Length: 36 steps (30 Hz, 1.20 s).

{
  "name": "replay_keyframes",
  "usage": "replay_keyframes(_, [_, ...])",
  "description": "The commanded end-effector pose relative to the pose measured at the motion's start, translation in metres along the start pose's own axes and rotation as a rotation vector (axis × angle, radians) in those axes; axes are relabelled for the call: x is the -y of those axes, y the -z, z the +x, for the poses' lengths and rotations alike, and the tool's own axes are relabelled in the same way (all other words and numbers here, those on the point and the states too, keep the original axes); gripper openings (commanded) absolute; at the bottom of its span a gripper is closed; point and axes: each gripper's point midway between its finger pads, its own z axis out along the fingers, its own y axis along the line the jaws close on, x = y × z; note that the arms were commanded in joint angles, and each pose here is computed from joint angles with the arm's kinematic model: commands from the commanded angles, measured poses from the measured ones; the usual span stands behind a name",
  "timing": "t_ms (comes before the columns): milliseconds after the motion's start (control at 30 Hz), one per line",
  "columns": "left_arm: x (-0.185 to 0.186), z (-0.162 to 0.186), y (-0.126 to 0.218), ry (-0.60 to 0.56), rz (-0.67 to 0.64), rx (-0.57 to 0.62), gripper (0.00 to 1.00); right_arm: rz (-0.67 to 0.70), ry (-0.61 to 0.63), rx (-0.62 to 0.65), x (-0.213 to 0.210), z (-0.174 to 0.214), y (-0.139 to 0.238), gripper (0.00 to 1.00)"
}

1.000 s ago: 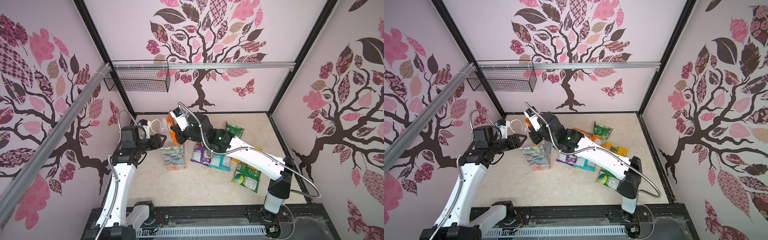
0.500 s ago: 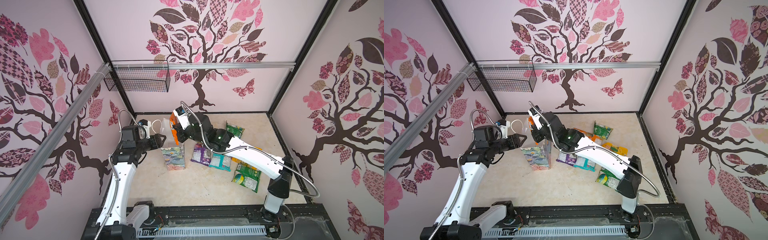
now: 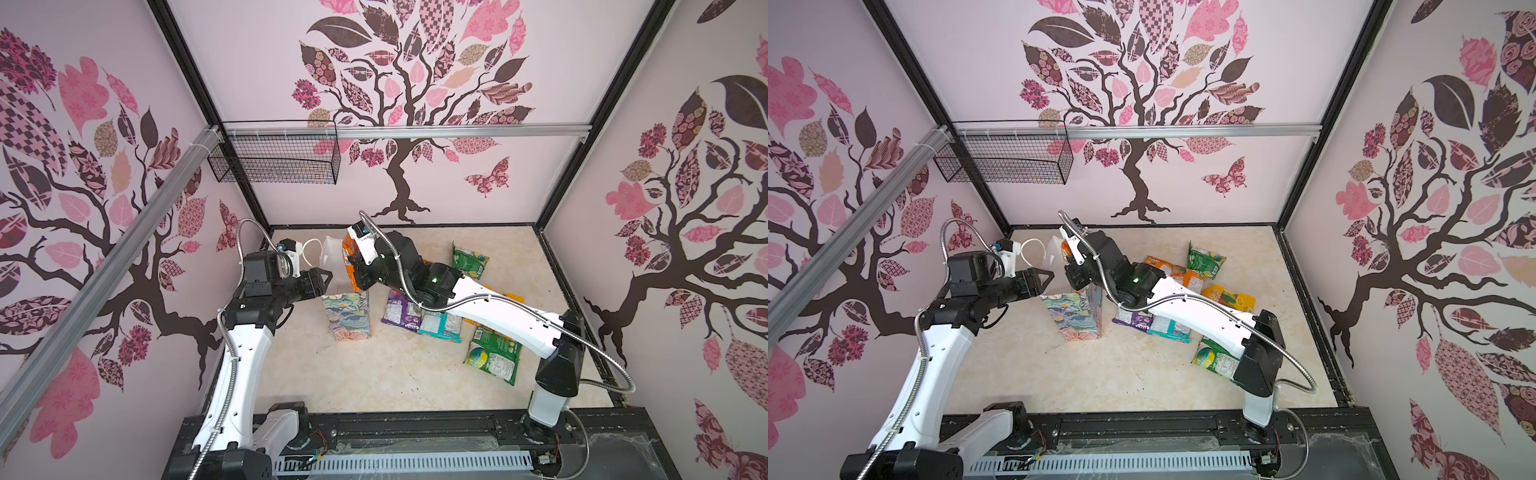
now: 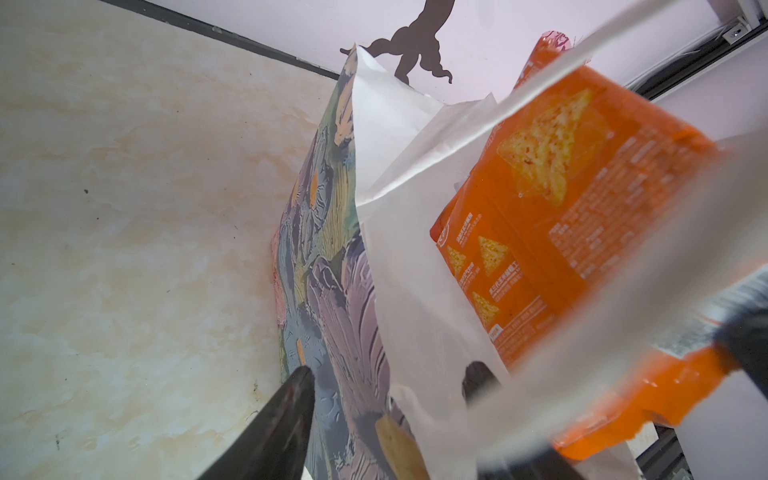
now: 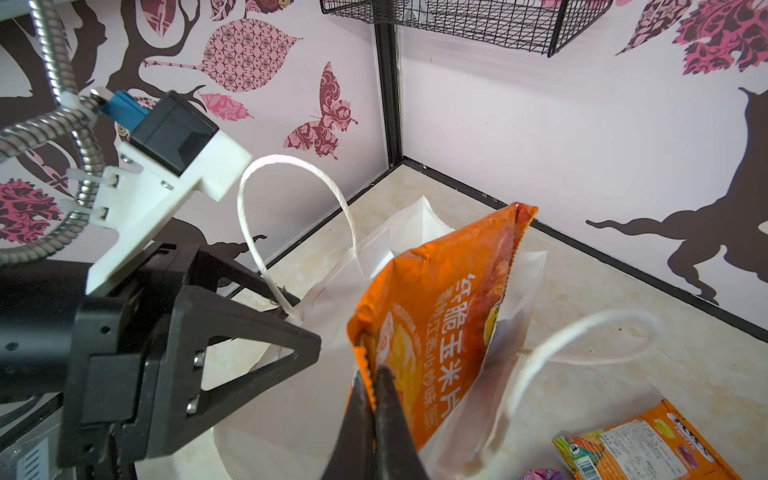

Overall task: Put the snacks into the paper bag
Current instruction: 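Lower the orange chip bag into the paper bag held open by the left gripper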

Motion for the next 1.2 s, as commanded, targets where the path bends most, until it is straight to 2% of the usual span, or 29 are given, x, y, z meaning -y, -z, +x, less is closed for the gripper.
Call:
replay_keyframes(0, [0.001, -0.001, 0.0, -0.022, 0.003, 0.017, 0.61, 0.009, -0.022, 0.058, 0.004, -0.018, 0.013, 0.0])
replay_keyframes(367, [0.001, -0.001, -0.001, -0.022, 0.005, 0.018, 0.6, 0.003, -0.025, 0.058, 0.004, -0.015, 0.018, 0.0])
replay_keyframes(633, [-0.002, 0.0, -0.007, -0.016, 0.005, 0.006, 0.59, -0.005, -0.029, 0.069, 0.003, -0.02, 0.023, 0.08])
replay_keyframes(900, [-0.004, 0.002, -0.009, -0.014, 0.005, -0.002, 0.58, -0.025, -0.032, 0.09, 0.0, -0.029, 0.032, 0.21])
replay_keyframes(1167, [0.002, -0.007, -0.005, -0.017, 0.016, 0.012, 0.57, -0.07, -0.011, 0.105, -0.008, -0.054, 0.058, 0.23])
